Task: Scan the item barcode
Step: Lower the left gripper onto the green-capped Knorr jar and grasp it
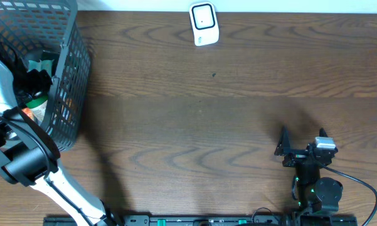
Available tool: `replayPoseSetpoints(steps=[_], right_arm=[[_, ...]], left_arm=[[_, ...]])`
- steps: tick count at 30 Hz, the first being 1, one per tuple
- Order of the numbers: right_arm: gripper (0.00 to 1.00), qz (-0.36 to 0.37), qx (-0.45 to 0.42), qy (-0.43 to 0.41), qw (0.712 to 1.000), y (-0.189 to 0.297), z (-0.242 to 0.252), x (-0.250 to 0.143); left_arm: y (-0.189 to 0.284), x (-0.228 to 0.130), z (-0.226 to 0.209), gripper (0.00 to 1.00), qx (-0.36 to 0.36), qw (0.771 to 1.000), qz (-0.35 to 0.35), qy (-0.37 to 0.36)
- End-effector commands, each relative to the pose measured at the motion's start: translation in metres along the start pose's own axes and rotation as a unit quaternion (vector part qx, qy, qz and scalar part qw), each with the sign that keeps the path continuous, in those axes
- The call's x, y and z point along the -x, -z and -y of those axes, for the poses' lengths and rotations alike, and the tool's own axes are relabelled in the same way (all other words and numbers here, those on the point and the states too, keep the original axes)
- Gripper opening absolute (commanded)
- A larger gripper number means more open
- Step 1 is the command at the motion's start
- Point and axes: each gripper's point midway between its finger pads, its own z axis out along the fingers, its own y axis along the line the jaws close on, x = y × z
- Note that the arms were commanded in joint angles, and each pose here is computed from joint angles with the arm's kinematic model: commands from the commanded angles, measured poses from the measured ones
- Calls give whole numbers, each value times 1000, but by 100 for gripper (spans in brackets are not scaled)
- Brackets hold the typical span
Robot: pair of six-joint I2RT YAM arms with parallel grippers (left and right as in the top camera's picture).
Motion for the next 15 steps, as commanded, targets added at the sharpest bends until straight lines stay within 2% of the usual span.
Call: replayPoseSetpoints(steps=[1,5,10,15], right_arm=[[99,1,-4,-7,1000,0,2,0],[99,1,-4,-7,1000,0,2,0],[99,1,-4,-7,1000,0,2,0],[99,1,-4,-7,1000,0,2,0]], left_arm=[[9,2,-2,91,2,1000,6,3],[19,2,0,91,-1,1000,11,4],[68,16,3,91,-4,997,75,11],[111,15,-7,91,28,991,123,54]])
